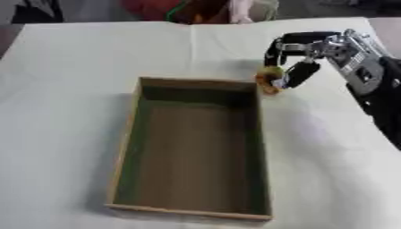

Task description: Pick up objects on the table and place them in the box.

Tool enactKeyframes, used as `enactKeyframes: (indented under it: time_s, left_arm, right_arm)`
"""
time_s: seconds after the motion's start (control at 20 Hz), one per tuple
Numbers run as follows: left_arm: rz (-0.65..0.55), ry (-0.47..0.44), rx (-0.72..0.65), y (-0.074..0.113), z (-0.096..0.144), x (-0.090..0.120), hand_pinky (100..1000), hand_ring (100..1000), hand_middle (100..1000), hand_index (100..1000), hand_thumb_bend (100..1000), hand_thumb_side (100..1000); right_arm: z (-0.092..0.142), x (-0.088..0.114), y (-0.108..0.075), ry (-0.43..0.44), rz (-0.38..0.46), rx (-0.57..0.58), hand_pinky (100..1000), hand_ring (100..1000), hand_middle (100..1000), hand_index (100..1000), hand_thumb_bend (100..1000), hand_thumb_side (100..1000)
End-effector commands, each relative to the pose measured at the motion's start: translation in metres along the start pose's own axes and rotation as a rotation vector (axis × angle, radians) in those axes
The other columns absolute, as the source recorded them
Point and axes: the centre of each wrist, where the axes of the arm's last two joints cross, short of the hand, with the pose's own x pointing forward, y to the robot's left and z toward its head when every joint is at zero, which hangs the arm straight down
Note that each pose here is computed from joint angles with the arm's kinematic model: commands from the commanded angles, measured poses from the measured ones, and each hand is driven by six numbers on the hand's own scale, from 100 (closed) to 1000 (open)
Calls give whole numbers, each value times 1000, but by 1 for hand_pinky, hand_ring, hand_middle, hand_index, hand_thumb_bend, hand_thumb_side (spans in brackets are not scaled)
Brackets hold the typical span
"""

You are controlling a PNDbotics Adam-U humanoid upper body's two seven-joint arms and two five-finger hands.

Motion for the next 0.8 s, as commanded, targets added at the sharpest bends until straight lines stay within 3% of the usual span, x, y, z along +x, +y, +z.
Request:
enactKeyframes:
  time_s: [0.05, 0.3, 0.8]
  left_arm:
    - [19, -28, -1, -2, -4, 7, 328, 474, 450, 605, 100, 880]
    - [19, -31, -1, -2, -5, 7, 328, 473, 447, 604, 100, 880]
    - [19, -42, -1, -2, -7, 8, 327, 471, 446, 603, 100, 875]
  right_arm:
    - [12, -1, -16, 11, 24, -37, 667, 674, 493, 596, 100, 100]
    - [17, 3, -22, 12, 20, -70, 650, 663, 550, 663, 100, 100]
    - [43, 35, -59, -51, 3, -246, 641, 640, 545, 669, 100, 112]
